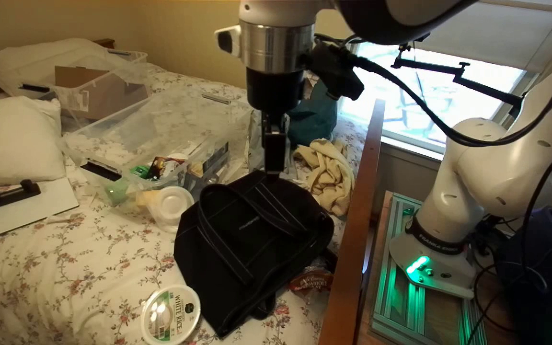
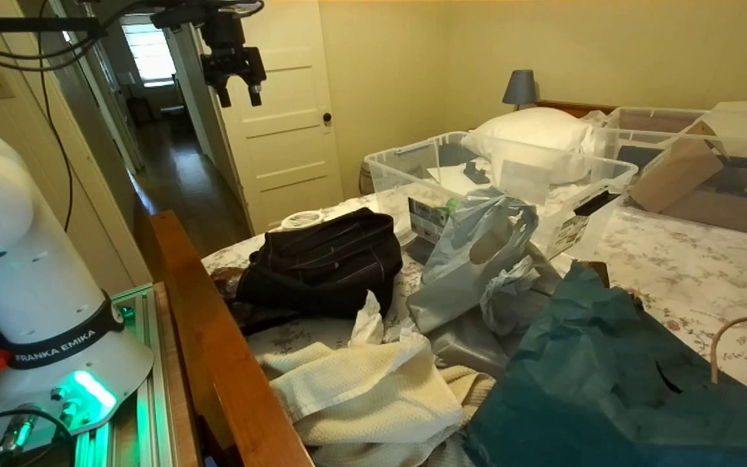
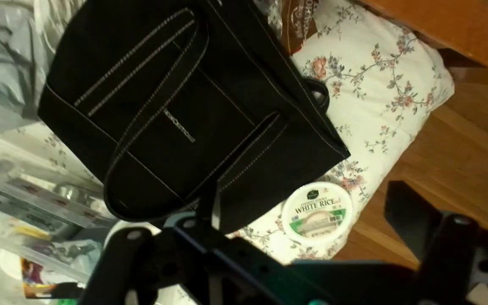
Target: Put the white bowl in the storage box
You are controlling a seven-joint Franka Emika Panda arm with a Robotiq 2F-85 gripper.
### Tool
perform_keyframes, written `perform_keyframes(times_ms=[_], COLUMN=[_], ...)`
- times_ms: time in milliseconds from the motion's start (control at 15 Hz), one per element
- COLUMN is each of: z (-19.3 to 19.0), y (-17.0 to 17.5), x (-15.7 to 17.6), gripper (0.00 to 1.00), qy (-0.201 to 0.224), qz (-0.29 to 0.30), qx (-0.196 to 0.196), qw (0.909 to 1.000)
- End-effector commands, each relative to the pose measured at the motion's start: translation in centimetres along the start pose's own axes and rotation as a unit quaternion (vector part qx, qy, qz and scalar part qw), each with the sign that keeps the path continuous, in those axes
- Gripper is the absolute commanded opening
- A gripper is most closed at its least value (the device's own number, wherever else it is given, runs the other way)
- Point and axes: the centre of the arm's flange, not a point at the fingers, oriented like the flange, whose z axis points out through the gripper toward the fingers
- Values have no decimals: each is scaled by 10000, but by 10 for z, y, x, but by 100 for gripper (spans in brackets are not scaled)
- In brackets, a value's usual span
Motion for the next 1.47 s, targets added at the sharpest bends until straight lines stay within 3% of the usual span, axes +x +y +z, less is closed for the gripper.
perform_keyframes(times_ms=[0,400,533,933,1200,1400], z=[16,42,47,45,76,103], y=[-3,-4,-4,-2,-5,-8], x=[49,75,65,69,89,107], gripper=[100,100,100,100,100,100], qy=[49,-182,-102,-154,-179,216], qz=[-850,-1855,-1705,-1783,-1764,-1650], qx=[390,936,741,777,1122,1276], qw=[9956,9780,9825,9808,9777,9778])
